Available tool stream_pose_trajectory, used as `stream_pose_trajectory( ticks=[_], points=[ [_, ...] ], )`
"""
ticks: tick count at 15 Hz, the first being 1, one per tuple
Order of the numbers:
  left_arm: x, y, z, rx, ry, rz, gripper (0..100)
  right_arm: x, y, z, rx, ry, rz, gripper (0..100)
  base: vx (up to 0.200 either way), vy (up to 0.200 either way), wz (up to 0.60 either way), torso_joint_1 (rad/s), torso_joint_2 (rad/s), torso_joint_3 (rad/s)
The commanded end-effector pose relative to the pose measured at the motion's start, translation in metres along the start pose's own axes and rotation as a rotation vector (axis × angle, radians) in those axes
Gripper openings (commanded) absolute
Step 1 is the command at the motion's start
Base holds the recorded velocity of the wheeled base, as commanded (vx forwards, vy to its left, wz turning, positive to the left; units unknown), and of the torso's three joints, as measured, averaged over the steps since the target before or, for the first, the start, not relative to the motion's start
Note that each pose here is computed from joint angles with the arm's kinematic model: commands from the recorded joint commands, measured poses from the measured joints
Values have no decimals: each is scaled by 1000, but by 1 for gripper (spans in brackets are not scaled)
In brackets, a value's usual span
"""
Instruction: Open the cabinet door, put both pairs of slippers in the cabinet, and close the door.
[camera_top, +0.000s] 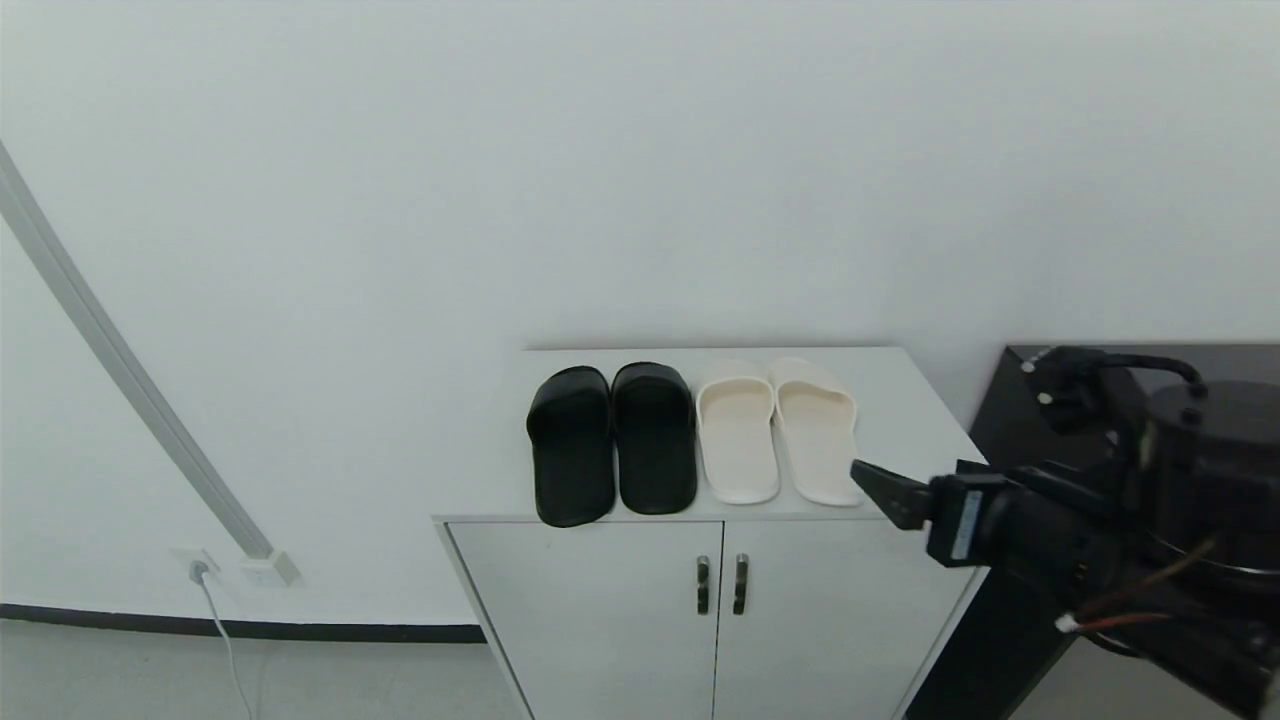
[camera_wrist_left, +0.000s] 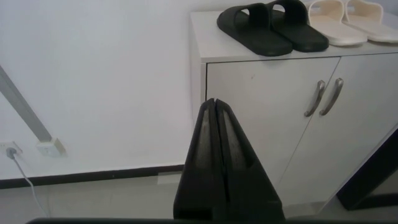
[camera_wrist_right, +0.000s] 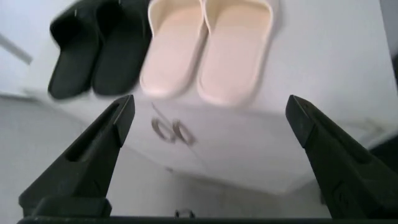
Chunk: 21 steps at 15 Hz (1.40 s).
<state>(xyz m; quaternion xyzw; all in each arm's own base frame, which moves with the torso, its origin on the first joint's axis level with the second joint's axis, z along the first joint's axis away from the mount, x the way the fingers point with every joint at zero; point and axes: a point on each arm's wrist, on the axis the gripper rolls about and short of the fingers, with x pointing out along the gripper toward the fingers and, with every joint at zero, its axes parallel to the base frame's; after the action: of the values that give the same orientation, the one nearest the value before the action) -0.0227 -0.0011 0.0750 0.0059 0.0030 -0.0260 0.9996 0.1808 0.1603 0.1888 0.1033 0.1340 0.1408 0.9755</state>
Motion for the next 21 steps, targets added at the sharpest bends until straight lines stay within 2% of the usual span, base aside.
stream_pose_trajectory(
  ticks=[1, 4, 5, 7, 13, 16, 21],
  points=[
    [0, 0, 0, 0, 1, 0, 0, 60, 32, -15, -27, 20, -77, 100, 0, 0, 0, 0, 0, 0],
    [0, 0, 0, -1, 1, -2, 0, 91, 45, -20, -33, -2, -143, 100, 0, 0, 0, 0, 0, 0],
    [0, 0, 0, -1, 1, 0, 0, 114, 52, -24, -44, -15, -183, 100, 0, 0, 0, 0, 0, 0],
    [0, 0, 0, -1, 1, 0, 0, 134, 51, -28, -53, -17, -205, 100, 0, 0, 0, 0, 0, 0],
    [0, 0, 0, -3, 1, 0, 0, 194, 32, -26, -100, -45, -277, 100, 0, 0, 0, 0, 0, 0],
    [0, 0, 0, -3, 1, 0, 0, 210, 28, -21, -110, -45, -219, 100, 0, 0, 0, 0, 0, 0],
    [0, 0, 0, -3, 1, 0, 0, 234, 32, -18, -121, -80, -214, 100, 0, 0, 0, 0, 0, 0]
  ],
)
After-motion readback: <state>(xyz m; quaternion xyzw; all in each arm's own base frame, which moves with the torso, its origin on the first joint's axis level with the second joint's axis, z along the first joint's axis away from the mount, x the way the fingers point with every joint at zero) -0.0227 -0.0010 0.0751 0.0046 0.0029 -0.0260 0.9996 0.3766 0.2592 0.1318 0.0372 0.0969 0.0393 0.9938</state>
